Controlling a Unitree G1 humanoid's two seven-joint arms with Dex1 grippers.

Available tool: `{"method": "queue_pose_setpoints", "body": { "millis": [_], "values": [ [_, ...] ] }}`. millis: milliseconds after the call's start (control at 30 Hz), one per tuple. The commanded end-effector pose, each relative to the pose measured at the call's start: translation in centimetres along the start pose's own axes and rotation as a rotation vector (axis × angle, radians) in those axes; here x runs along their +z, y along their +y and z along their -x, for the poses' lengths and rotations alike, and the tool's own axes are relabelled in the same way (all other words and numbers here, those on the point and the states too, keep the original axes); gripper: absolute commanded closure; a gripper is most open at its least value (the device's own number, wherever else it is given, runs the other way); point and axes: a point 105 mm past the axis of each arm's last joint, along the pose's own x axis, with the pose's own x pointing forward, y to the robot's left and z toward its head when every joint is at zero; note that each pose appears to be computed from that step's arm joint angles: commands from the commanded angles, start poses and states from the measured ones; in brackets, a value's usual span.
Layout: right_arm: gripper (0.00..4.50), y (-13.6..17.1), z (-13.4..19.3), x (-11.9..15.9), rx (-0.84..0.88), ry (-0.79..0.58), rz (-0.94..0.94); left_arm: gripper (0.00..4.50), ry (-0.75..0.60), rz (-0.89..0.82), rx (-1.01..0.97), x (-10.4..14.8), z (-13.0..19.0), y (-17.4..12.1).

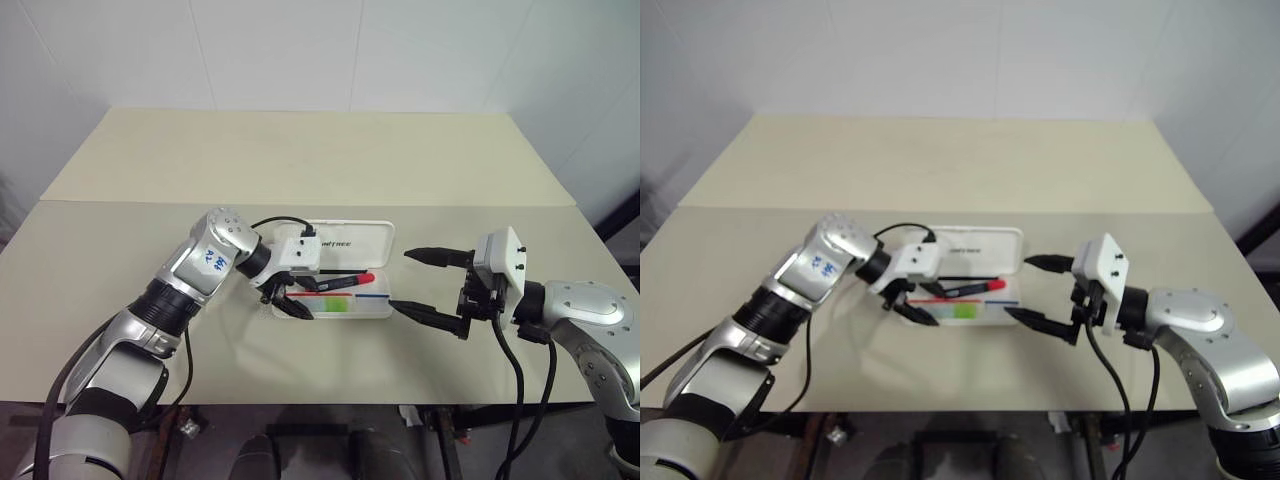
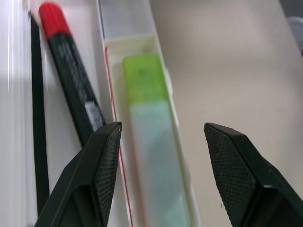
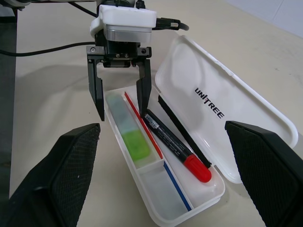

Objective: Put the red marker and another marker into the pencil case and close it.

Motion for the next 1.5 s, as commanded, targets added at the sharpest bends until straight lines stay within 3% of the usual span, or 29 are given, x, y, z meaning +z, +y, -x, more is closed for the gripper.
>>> {"method": "queue_pose_setpoints", "body": {
  "millis": [33,233,333,433,867,1133,1500],
  "values": [
    [0.00,-0.2,0.1,1.1,-0.010,-0.035,0.046,1.54,-0.053,-0.072,0.029,2.2,1.4,0.6],
    [0.00,-0.8,0.3,0.5,-0.037,0.000,0.018,1.54,-0.140,-0.134,0.015,3.1,3.0,0.2],
    [0.00,-1.8,0.7,0.0,-0.082,0.046,-0.011,0.99,-0.235,-0.204,0.022,3.7,4.7,-0.2],
    [0.00,-3.1,1.5,-1.1,-0.151,0.126,-0.052,0.03,-0.315,-0.238,0.042,3.8,6.4,-0.3],
    [0.00,-10.4,7.4,-5.7,-0.517,0.499,-0.288,0.03,-0.435,-0.237,0.220,4.5,13.2,0.8],
    [0.00,-11.4,7.4,-6.3,-0.426,0.578,-0.314,0.03,-0.434,-0.230,0.248,3.4,14.0,0.2],
    [0.00,-13.5,7.9,-10.8,-0.376,0.721,-0.378,0.03,-0.452,-0.217,0.301,3.3,15.8,-0.9]
  ]
}}
